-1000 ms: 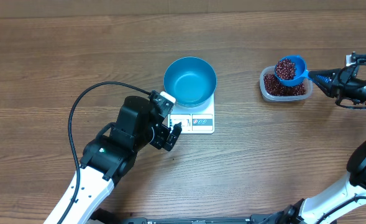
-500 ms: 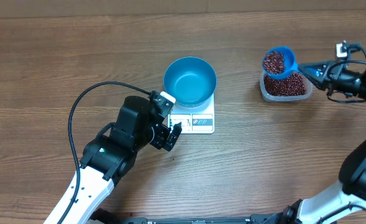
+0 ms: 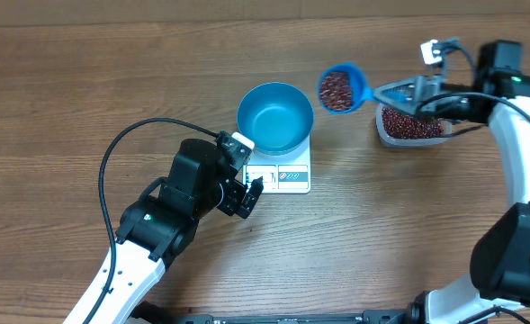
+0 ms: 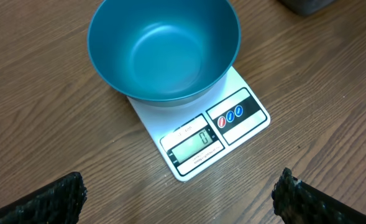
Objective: Scoop item into bowl and weigh 150g on scale
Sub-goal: 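Carry the filled scoop left over the teal bowl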
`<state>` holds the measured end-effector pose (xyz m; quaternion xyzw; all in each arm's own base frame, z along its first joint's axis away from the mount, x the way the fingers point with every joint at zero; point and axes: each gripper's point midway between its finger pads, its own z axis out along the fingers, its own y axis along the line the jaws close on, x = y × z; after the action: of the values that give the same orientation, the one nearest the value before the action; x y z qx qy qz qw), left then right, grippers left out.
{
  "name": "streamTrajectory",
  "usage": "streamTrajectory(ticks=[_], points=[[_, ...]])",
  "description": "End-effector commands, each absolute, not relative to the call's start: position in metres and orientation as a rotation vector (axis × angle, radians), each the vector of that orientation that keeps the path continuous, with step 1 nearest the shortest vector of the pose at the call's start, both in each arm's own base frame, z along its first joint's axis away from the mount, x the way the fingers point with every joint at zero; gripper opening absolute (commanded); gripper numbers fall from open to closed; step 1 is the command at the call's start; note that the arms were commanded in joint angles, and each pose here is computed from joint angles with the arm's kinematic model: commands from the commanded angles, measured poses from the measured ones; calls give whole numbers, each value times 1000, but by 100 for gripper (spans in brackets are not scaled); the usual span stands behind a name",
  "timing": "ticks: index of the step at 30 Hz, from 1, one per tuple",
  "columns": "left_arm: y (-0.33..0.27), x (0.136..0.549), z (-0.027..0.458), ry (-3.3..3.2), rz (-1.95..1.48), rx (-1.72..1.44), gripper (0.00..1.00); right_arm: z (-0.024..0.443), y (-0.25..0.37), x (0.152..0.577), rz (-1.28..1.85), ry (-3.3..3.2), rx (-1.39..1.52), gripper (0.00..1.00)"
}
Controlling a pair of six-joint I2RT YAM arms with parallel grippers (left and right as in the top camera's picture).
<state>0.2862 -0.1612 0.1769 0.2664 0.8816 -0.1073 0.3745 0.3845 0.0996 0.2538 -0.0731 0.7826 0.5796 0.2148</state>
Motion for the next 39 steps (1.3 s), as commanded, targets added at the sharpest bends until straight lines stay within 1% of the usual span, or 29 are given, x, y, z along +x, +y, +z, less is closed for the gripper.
streamTrajectory(ticks=[1,5,10,17,31,39], points=[[-162,287,175,2256,-280,691,99,264,133,377,1599,2142,-367,4],[-162,287,175,2256,-280,691,99,256,157,377,1534,2171,-466,4],[-162,287,175,2256,-281,691,100,243,176,389,1403,2261,-450,4],[-162,287,175,2255,-281,690,100,236,187,404,1270,2292,-428,4],[-162,287,175,2255,-281,690,100,212,197,416,981,2376,-435,4],[-162,287,175,2255,-281,690,100,211,212,413,917,2323,-588,4]])
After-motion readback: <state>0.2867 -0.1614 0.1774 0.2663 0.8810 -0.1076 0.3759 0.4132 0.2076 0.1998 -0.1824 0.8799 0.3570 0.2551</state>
